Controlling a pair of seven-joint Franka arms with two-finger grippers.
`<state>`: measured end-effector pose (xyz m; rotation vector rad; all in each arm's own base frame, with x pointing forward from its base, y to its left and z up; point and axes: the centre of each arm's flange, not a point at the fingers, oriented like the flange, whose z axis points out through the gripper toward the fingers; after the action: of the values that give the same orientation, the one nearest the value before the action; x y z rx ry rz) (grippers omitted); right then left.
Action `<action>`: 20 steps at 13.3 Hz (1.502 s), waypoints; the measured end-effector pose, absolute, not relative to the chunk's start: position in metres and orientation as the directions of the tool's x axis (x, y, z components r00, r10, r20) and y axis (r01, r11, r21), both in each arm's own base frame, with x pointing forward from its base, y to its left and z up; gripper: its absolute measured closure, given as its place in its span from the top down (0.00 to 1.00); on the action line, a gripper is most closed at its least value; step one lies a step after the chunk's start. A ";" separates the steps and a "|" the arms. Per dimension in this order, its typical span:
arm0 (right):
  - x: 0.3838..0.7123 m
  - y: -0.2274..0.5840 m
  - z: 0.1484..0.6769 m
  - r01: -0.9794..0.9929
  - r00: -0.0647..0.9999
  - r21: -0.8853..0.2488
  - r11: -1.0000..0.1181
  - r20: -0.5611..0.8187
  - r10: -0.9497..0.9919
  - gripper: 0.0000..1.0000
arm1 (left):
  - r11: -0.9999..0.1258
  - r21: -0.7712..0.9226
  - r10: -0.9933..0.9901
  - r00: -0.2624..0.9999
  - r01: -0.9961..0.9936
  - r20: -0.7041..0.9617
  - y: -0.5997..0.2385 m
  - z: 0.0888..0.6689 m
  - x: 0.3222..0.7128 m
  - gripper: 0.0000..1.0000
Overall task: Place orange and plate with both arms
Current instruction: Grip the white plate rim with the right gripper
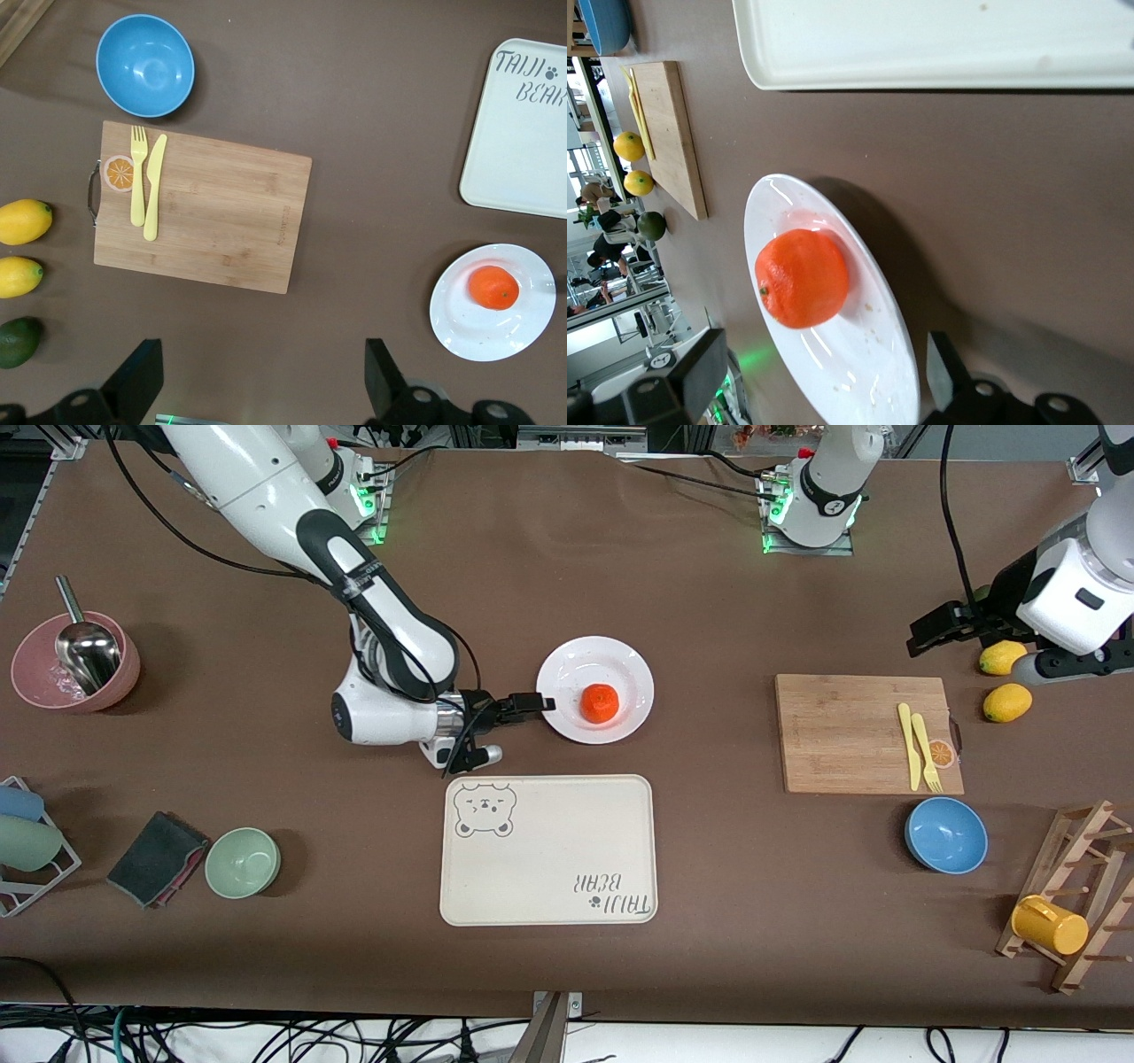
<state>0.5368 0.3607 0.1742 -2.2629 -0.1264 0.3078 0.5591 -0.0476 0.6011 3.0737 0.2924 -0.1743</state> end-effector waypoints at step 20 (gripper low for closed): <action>0.503 0.388 0.119 0.085 0.950 -0.754 -0.651 -0.136 0.282 0.07 | -0.975 0.038 0.212 0.970 0.217 -0.117 -0.032 0.603 0.560 1.00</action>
<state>0.5035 0.3882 0.1194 -2.2725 -0.2569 0.3058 0.5598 -0.0323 0.6026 3.0681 0.3341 -0.1735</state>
